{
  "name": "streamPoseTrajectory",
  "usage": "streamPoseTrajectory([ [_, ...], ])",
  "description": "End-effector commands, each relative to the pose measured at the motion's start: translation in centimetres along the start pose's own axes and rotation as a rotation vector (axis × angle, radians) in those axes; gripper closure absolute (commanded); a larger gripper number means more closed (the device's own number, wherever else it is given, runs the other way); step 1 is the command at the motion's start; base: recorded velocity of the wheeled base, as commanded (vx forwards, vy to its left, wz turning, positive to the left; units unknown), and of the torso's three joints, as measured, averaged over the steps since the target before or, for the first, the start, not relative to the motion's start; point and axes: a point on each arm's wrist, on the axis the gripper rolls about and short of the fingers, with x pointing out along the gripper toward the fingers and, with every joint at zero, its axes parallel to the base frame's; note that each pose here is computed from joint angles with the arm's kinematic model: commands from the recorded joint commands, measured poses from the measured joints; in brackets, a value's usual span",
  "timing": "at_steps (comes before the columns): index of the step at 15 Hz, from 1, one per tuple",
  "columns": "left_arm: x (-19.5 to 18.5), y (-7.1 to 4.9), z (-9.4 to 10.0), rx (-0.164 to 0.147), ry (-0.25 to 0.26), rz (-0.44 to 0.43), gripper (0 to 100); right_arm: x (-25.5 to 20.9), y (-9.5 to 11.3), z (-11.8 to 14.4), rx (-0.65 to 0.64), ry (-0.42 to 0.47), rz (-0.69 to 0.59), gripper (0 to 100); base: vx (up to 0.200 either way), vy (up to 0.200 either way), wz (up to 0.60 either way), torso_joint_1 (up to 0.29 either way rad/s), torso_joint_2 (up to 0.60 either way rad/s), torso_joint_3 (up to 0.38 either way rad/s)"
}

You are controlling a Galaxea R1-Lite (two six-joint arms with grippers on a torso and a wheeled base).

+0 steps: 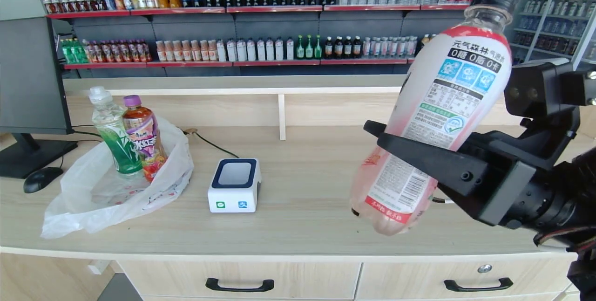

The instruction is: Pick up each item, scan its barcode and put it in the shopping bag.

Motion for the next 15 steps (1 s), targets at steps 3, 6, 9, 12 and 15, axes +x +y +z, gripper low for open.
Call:
streamPoseTrajectory([
  [3,0.0,0.0,0.0,0.0,0.0,0.0,0,-3.7,-5.0,-1.7,-0.144,0.072,-0.236,100,0.0,0.0,0.0,0.0,0.0,0.0],
  [6,0.0,0.0,0.0,0.0,0.0,0.0,0,-5.1,-8.1,-2.8,-0.302,0.094,-0.435,100,0.0,0.0,0.0,0.0,0.0,0.0],
  [9,0.0,0.0,0.0,0.0,0.0,0.0,0,-5.8,-8.8,-2.3,-0.408,0.022,-0.676,100,0.0,0.0,0.0,0.0,0.0,0.0],
  [12,0.0,0.0,0.0,0.0,0.0,0.0,0,-6.3,-8.2,-1.2,-0.512,-0.046,-0.893,100,0.0,0.0,0.0,0.0,0.0,0.0],
  [15,0.0,0.0,0.0,0.0,0.0,0.0,0,-6.1,-8.0,-0.1,-0.568,-0.073,-0.891,100,0.0,0.0,0.0,0.0,0.0,0.0],
])
